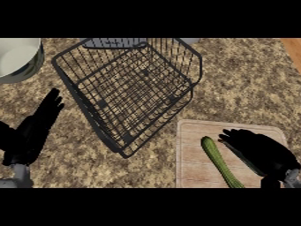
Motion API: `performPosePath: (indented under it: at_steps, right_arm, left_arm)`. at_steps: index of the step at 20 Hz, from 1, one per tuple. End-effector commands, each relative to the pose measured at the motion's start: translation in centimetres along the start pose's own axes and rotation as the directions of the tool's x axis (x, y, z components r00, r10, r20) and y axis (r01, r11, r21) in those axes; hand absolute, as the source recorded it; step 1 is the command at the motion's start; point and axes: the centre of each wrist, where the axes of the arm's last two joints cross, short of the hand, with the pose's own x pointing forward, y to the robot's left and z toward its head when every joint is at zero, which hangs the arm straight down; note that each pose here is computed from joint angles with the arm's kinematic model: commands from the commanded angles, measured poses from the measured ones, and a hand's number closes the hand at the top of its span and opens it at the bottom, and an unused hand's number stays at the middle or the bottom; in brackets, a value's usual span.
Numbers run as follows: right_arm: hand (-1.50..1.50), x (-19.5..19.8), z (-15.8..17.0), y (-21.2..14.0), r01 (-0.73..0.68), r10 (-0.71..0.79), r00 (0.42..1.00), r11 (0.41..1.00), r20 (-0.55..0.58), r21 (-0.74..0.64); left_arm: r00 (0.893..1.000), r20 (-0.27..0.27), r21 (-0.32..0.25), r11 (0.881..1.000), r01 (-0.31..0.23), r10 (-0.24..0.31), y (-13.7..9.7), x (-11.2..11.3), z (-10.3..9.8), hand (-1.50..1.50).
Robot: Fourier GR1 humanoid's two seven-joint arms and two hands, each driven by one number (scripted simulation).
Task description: Pick the eggplant from the cutting board and place it in the tiered basket
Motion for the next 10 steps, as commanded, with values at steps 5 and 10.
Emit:
performPosePath:
  at_steps: [5,10]
  right_arm:
    - [-1.50,-1.8,-2.4,2.6,-0.040,0.038,0.999,0.995,-0.021,-0.095]
    - [-1.50,-2.7,-2.5,0.3,-0.026,0.024,0.999,0.996,-0.021,-0.089]
  left_arm:
    - [1.000,0.008,-0.007,1.000,-0.005,0.005,1.0,-0.2,-0.2,0.00]
    - [1.000,-0.001,0.000,1.000,-0.013,0.013,0.4,-0.2,-0.4,0.00]
